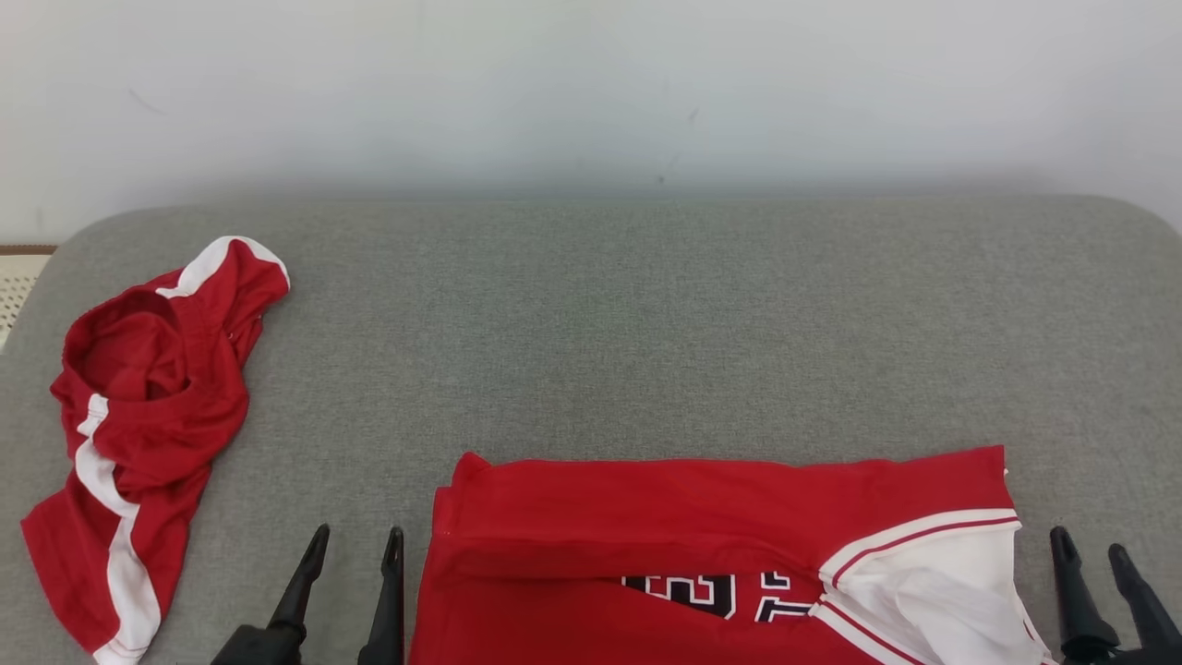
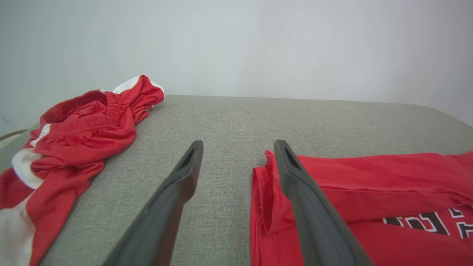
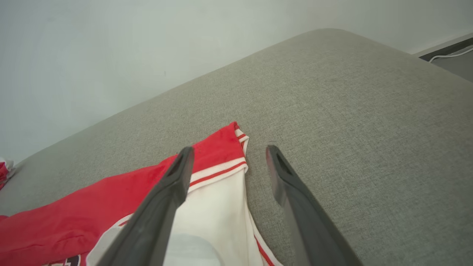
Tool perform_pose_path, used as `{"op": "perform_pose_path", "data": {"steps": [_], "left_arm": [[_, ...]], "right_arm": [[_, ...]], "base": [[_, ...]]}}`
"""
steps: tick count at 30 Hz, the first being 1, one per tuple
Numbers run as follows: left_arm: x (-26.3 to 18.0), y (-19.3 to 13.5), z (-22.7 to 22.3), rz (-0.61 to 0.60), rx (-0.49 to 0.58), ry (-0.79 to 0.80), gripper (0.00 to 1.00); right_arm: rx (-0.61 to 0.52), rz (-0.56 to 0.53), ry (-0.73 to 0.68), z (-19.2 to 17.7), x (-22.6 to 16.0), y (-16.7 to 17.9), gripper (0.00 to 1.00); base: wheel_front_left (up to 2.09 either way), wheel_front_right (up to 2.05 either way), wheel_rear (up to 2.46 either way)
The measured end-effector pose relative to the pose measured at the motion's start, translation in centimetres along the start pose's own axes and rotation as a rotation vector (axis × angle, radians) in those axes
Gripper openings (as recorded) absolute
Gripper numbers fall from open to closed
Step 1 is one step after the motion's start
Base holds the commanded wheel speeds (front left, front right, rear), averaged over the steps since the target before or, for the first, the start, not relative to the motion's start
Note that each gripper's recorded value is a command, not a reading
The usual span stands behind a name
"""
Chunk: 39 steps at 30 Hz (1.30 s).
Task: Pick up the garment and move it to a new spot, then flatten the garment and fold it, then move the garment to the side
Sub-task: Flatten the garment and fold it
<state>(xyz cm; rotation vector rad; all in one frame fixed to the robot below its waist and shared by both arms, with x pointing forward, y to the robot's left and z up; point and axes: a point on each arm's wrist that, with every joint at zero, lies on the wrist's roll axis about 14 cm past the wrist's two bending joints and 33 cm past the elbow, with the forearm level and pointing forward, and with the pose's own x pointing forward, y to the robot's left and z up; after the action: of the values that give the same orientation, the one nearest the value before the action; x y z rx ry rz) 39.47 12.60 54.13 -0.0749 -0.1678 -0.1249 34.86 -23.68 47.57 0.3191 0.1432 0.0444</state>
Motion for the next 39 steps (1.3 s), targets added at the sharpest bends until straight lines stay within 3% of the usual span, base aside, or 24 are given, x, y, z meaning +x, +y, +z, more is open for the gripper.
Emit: {"op": "perform_pose_path", "data": {"steps": [9,26,27,28,29,30,31,32,39], "left_arm": [[-1.2,2.0,0.4,0.084,0.005,-0.011,1.0],[-1.9,3.1,0.4,0.116,0.01,-0.011,1.0],[-1.9,3.1,0.4,0.119,0.009,-0.01,1.0],[-2.0,3.2,0.3,0.121,0.009,-0.007,1.0],[-2.2,3.2,0.1,0.123,0.008,-0.003,1.0],[-2.2,3.2,0.1,0.123,0.007,-0.001,1.0],[-2.2,3.2,0.1,0.123,0.005,-0.002,1.0],[-2.2,3.2,0.2,0.123,0.004,-0.003,1.0],[-2.3,3.1,0.4,0.122,-0.003,-0.013,1.0]], "right_arm": [[-0.07,-0.047,0.152,-3.0,1.5,-0.8,1.0],[-0.118,-0.058,0.347,-7.8,2.5,-0.9,1.0],[-0.118,-0.06,0.353,-8.0,2.5,-1.0,0.96],[-0.119,-0.061,0.358,-8.1,2.5,-1.0,0.51],[-0.122,-0.06,0.361,-8.1,2.5,-1.0,0.39],[-0.127,-0.061,0.364,-8.2,2.5,-1.1,0.14],[-0.131,-0.063,0.368,-8.2,2.5,-1.2,0.14],[-0.132,-0.065,0.37,-8.3,2.4,-1.3,0.0],[-0.167,-0.09,0.331,-7.1,2.5,-2.6,0.0]], "base": [[0.0,0.0,0.0],[0.0,0.0,0.0],[0.0,0.0,0.0],[0.0,0.0,0.0],[0.0,0.0,0.0],[0.0,0.0,0.0],[0.0,0.0,0.0],[0.0,0.0,0.0],[0.0,0.0,0.0]]}}
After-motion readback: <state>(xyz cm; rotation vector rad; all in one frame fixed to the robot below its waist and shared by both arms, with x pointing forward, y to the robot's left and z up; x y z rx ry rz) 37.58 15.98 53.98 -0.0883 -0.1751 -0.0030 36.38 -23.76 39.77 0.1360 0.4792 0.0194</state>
